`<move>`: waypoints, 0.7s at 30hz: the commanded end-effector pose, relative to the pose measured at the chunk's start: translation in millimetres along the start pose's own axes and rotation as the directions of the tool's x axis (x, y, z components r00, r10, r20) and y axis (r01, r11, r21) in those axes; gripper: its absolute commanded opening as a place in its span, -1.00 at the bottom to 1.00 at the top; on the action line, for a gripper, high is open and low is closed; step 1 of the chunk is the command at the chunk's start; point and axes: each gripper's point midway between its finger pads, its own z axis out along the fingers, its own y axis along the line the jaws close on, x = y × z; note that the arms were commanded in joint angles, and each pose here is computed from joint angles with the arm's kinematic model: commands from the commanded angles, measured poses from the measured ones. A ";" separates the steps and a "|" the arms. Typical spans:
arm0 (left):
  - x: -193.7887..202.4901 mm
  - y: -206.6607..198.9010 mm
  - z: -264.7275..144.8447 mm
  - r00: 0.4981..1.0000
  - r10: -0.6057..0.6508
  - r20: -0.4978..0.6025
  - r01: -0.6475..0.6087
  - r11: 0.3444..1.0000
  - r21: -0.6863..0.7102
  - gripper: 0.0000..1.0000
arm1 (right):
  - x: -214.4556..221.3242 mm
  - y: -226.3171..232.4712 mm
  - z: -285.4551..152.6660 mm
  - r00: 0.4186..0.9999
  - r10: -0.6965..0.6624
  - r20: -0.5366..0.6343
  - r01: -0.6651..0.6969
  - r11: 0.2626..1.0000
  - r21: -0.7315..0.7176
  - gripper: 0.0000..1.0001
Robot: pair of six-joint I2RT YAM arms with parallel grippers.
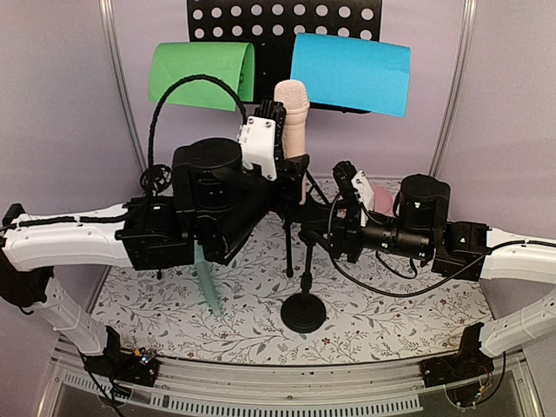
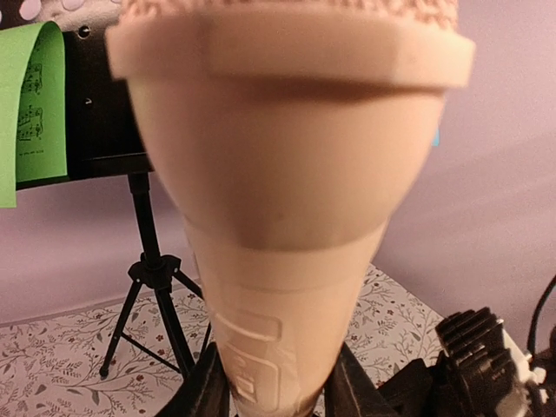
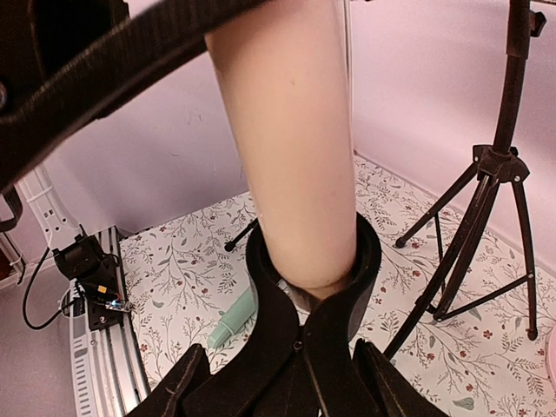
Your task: Pack up the instrument practice props
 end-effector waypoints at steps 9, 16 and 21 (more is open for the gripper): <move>-64.6 18.3 -24.8 0.996 0.015 0.085 -0.016 1.000 0.017 -1.00 | -2.3 0.6 0.0 1.000 -0.020 0.010 0.020 1.000 -0.002 -1.00; -77.3 43.6 -41.0 0.995 0.070 0.067 -0.068 0.997 -0.026 -1.00 | 5.1 7.8 -4.0 1.000 -0.029 -0.010 0.029 0.998 -0.048 -1.00; -66.0 67.5 -55.1 0.994 0.106 0.032 -0.104 0.993 -0.057 -1.00 | 65.2 18.0 -8.5 0.991 0.008 -0.135 -0.025 0.992 -0.127 -1.00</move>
